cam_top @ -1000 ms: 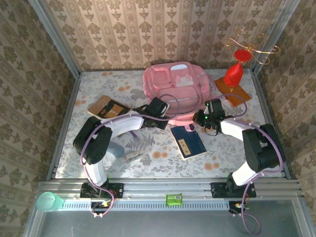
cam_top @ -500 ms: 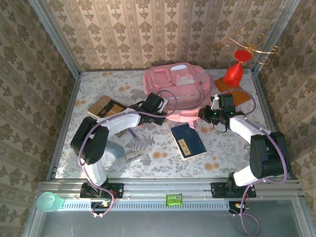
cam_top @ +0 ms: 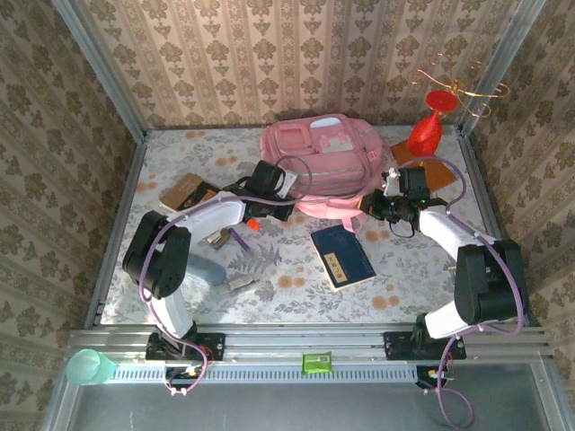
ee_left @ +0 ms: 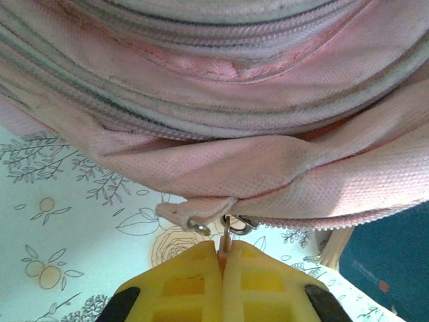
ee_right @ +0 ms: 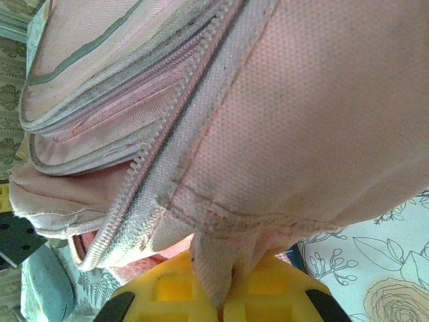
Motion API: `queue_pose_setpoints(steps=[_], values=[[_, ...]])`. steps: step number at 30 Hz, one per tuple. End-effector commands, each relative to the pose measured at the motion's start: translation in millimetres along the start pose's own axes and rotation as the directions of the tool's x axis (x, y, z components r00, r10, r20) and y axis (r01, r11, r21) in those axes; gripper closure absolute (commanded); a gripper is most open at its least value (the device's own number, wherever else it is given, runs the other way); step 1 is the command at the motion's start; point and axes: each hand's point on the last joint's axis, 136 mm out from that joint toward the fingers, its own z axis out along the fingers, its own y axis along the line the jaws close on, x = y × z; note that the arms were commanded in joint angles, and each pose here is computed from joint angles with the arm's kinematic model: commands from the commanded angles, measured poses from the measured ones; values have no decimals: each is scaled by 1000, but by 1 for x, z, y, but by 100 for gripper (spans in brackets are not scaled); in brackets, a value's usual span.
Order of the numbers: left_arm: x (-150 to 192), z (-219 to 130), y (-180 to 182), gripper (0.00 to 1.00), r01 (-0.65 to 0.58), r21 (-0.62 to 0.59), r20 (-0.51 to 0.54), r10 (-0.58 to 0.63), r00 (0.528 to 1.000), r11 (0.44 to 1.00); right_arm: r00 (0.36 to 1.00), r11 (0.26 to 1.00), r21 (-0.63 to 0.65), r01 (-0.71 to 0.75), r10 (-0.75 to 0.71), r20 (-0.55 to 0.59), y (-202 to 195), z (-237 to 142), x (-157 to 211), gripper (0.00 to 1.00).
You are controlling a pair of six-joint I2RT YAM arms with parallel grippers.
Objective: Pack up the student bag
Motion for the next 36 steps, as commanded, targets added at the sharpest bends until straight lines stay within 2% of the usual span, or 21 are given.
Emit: queue_pose_setpoints(steps=[1, 4, 6, 12, 13, 16, 19, 21, 22, 24, 29, 30, 32, 36], values=[[12, -16, 43, 100, 67, -91, 2, -67, 998, 994, 998, 995, 98, -24, 17, 66, -21, -12, -14, 100], [6, -18, 1, 100, 72, 82, 31, -75, 997, 994, 998, 999, 37, -31, 29, 49, -5, 7, -9, 86], [5, -17, -20, 100, 62, 146, 33, -67, 997, 987, 999, 999, 25, -29, 29, 19, 1, 19, -5, 75], [5, -10, -42, 100, 61, 194, 31, -68, 997, 979, 998, 993, 110, -48, 52, -36, -20, 26, 15, 49], [6, -10, -43, 100, 60, 193, 31, -67, 997, 979, 998, 992, 119, -52, 57, -36, -23, 23, 20, 42], [5, -10, -50, 100, 57, 206, 29, -65, 997, 977, 996, 991, 99, -85, 88, -20, -23, 17, 33, 27], [5, -11, -59, 100, 43, 215, 31, -51, 998, 976, 990, 989, 52, -137, 137, -10, -18, 21, 44, 19], [4, -12, -65, 100, 36, 227, 31, -45, 999, 973, 989, 988, 31, -150, 151, -5, -14, 29, 46, 18], [3, -12, -67, 100, 34, 230, 32, -43, 999, 973, 987, 987, 12, -163, 163, -3, -11, 34, 45, 19], [6, -12, -64, 100, 32, 206, 20, -37, 999, 978, 985, 984, -45, -175, 175, 1, -2, 39, 40, 35], [29, -9, -21, 100, -34, -35, -55, 32, 998, 999, 987, 989, 15, -148, 147, 60, -10, 18, 23, 97], [33, -10, -12, 100, -55, -80, -69, 50, 996, 995, 987, 989, 24, -146, 144, 70, -12, 13, 21, 100], [39, -12, 5, 100, -81, -157, -86, 68, 994, 984, 987, 989, 30, -143, 140, 84, -14, 2, 18, 100], [40, -17, 36, 100, -48, -234, -76, 31, 997, 971, 987, 991, 34, -126, 122, 105, -12, -15, 13, 100]])
